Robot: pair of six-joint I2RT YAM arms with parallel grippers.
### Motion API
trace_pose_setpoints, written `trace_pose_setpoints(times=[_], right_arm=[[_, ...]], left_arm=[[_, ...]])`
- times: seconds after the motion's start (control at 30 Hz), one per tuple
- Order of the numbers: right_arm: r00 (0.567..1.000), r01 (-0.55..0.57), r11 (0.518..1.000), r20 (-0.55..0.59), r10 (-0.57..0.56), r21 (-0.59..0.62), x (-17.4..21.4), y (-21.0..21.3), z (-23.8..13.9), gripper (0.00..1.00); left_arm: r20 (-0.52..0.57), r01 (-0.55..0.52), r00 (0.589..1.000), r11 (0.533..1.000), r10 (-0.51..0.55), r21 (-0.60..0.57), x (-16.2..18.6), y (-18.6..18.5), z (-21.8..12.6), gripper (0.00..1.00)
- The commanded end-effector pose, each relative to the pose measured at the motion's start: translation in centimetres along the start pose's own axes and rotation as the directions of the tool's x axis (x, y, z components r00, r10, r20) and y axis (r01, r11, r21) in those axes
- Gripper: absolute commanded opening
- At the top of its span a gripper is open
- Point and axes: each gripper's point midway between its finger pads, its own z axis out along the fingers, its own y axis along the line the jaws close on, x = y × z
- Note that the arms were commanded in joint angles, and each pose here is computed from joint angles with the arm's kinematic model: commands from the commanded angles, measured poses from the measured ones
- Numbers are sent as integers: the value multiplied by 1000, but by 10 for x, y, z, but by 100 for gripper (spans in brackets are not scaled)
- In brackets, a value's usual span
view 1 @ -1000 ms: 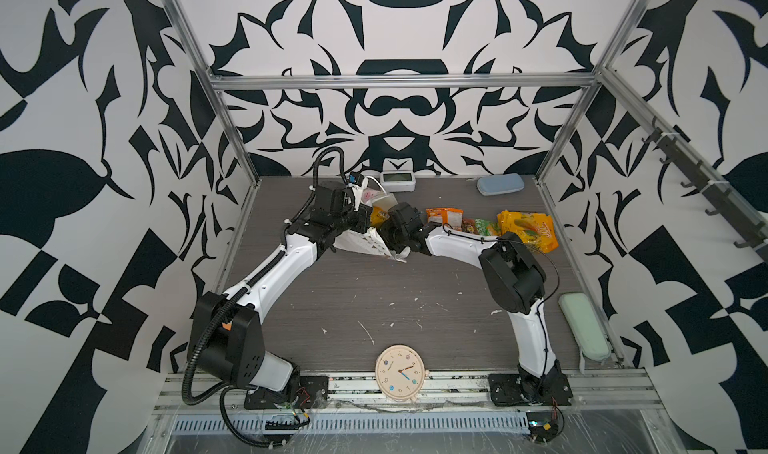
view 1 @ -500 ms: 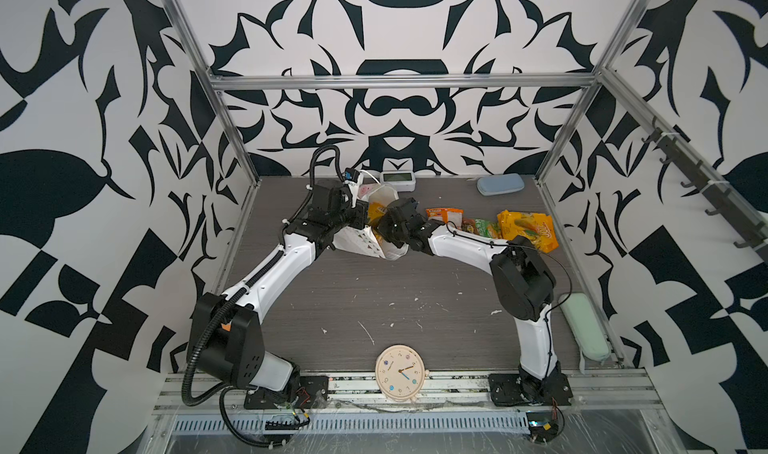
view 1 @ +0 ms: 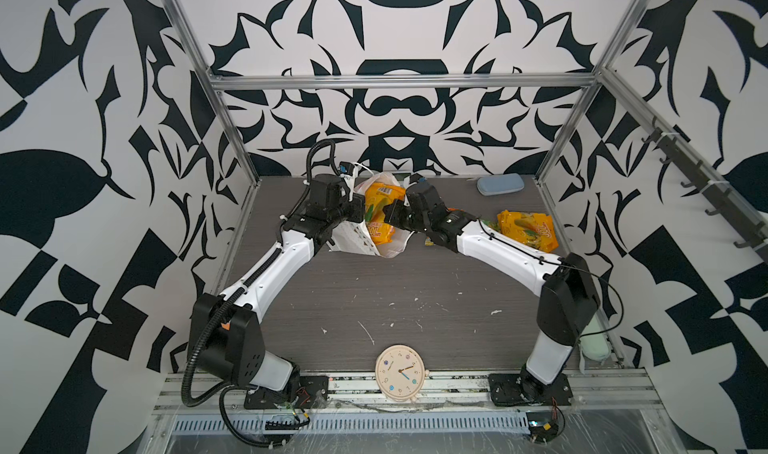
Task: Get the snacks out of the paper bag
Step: 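Grasp the yellow snack pack in the bag and lift it out with the right gripper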
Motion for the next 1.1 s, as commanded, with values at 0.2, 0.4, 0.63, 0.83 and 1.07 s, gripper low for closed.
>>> trace_pose_setpoints(times=[0.2,0.4,0.63,0.83,1.07], right_arm=[[961,202,954,235,-149,-221,-109,82,-101,0],[913,245,937,383,-136,-250,-152,96,-165,0],[844,222,948,533,-69,-228,-184,81,-231,0],[780,131,979,626,-5,-156,-201,38,-276,0],[816,-63,998,576,56,-8,-164,-54,-260,0]], left_arm=[[26,83,996,997,-83,-1,-31,2,3,0],[30,154,988,988,-154,2,-39,14,2,0],[50,221,973,973,-225,72,-52,18,-5,0],[24,321,946,946,-322,56,-43,49,-7,0],[62,395,916,918,-396,31,-29,88,-24,0]])
